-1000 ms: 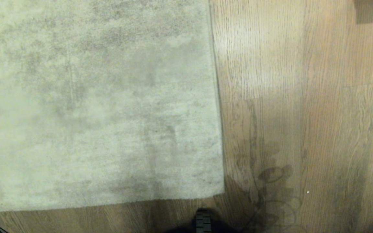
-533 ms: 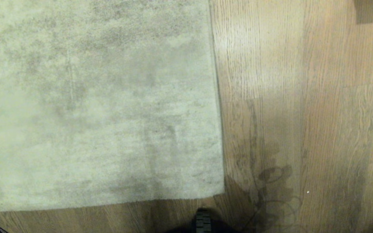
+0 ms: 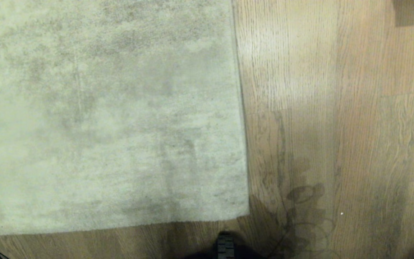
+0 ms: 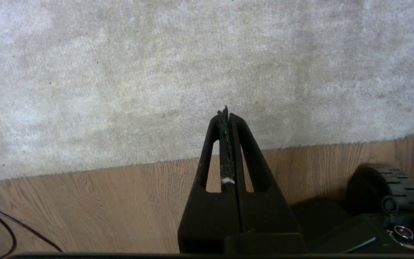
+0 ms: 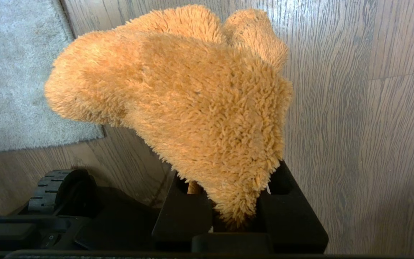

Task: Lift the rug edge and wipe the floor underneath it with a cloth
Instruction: Put down the rag

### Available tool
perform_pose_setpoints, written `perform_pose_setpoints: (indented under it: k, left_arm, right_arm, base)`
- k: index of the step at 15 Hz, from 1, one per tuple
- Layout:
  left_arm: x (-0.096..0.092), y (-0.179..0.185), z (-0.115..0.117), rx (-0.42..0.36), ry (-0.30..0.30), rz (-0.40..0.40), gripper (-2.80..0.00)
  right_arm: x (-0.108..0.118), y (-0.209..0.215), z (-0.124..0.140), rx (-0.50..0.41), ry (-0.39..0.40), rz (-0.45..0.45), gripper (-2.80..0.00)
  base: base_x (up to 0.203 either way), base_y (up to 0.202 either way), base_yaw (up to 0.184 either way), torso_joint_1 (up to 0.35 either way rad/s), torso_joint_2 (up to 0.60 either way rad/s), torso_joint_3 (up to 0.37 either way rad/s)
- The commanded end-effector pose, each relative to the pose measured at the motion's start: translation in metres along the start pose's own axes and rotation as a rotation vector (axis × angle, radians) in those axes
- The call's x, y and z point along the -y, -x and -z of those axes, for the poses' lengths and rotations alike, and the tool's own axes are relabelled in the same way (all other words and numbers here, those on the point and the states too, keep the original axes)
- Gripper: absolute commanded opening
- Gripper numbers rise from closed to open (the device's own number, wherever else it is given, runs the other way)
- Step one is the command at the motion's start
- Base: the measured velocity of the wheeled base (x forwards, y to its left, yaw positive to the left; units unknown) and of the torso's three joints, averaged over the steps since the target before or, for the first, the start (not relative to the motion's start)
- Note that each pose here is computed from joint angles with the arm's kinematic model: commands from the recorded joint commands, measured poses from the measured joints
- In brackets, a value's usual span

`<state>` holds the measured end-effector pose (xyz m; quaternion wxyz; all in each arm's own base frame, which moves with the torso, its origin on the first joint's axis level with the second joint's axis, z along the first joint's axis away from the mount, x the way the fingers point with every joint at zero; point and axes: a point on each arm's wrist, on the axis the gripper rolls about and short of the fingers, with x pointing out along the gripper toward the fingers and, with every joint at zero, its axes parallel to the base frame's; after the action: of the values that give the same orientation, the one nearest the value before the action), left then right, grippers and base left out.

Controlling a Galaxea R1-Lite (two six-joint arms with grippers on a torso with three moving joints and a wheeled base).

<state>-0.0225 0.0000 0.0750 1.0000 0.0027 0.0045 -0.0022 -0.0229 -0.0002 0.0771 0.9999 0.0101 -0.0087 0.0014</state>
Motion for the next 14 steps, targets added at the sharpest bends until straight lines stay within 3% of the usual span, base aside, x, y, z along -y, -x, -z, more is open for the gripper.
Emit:
perform_pose_setpoints:
  k: [1, 14]
  left_arm:
    - [0.0000, 0.0003, 0.0000, 0.004, -0.001, 0.000, -2.80]
    - [0.0000, 0.0002, 0.0000, 0.004, -0.004, 0.000, -2.80]
  right_arm:
    - [0.0000, -0.0001, 0.0000, -0.001, 0.000, 0.000, -2.80]
    - [0.0000, -0.0001, 0.0000, -0.002, 0.000, 0.000, -2.80]
  base:
    - [0.000, 0.000, 0.000, 0.000, 0.00, 0.000]
    - [0.000, 0.000, 0.000, 0.000, 0.00, 0.000]
